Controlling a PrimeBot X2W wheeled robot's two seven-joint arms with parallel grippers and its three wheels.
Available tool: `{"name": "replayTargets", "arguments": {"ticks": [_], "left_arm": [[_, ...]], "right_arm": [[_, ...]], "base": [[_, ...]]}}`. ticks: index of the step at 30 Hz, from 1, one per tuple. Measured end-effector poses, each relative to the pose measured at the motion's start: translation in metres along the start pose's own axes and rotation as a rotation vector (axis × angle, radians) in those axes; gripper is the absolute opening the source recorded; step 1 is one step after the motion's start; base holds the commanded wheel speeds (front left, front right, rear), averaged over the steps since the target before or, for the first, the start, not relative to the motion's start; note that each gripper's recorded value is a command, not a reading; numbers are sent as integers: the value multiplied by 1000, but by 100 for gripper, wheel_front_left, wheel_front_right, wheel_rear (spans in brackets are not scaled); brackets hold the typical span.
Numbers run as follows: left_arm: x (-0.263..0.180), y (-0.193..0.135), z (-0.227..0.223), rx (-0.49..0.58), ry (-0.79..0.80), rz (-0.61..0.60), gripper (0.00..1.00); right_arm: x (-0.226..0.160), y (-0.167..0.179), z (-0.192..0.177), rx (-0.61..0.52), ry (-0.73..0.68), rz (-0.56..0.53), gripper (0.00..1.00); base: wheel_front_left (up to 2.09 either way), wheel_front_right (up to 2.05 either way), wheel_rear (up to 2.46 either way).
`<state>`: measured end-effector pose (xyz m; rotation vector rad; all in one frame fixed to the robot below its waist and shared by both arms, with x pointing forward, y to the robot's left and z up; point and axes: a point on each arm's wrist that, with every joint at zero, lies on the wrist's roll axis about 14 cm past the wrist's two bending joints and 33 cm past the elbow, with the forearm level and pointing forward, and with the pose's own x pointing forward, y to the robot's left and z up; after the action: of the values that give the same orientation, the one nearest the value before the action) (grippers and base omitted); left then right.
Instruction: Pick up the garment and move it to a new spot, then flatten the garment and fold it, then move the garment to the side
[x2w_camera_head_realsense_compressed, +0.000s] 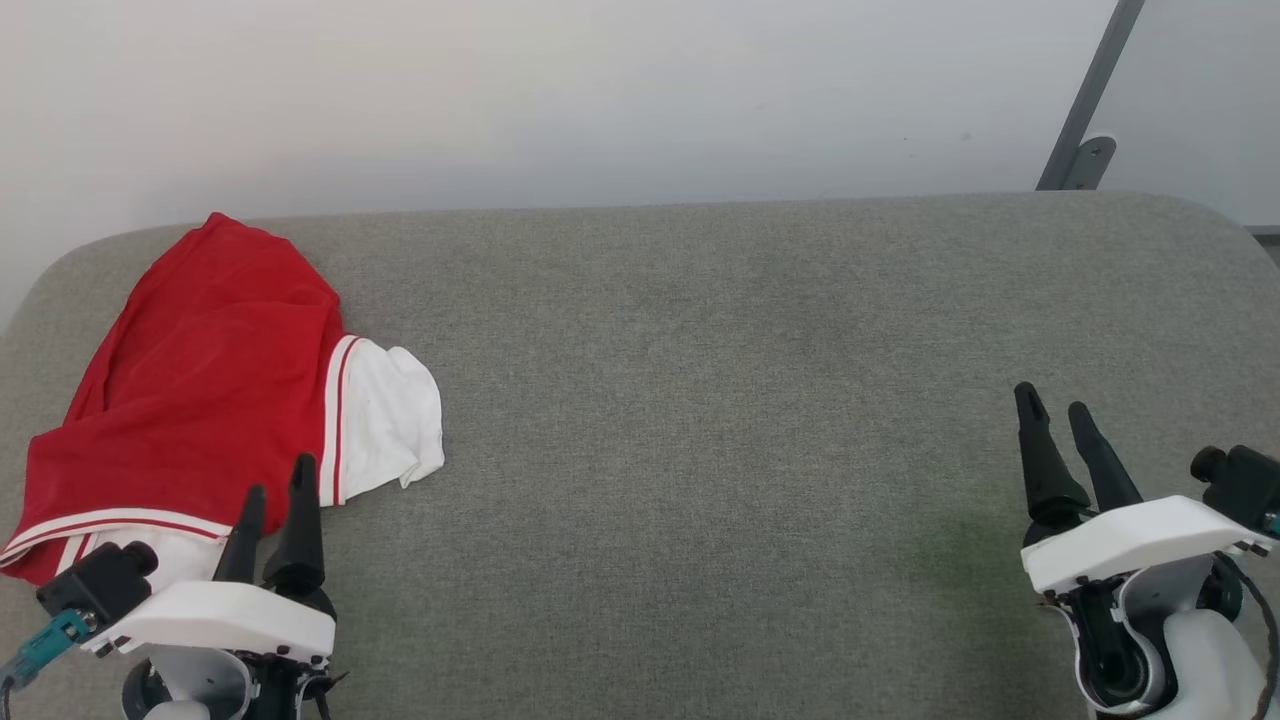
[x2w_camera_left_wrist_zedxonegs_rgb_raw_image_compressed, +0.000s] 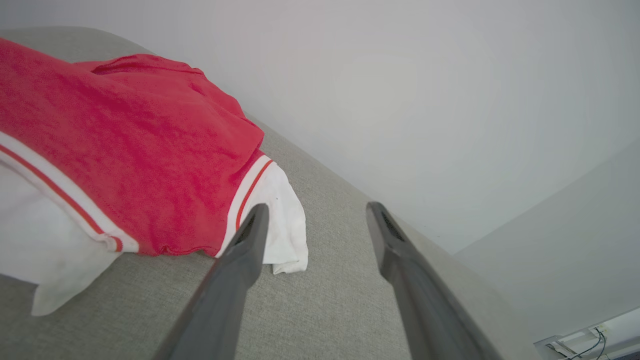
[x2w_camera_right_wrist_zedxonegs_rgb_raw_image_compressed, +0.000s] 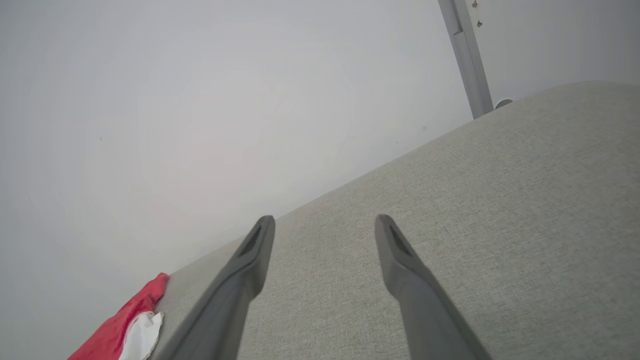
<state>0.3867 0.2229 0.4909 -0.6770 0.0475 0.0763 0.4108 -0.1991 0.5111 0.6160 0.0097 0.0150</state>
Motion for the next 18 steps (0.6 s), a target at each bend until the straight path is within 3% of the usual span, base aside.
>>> {"name": "replayTargets", "arguments": {"ticks": [18], "left_arm": [[2, 1, -3, 272, 5, -20, 100]], "right_arm": [[5, 4, 3, -289, -20, 26, 100]], "base": [[0, 0, 0]]}}
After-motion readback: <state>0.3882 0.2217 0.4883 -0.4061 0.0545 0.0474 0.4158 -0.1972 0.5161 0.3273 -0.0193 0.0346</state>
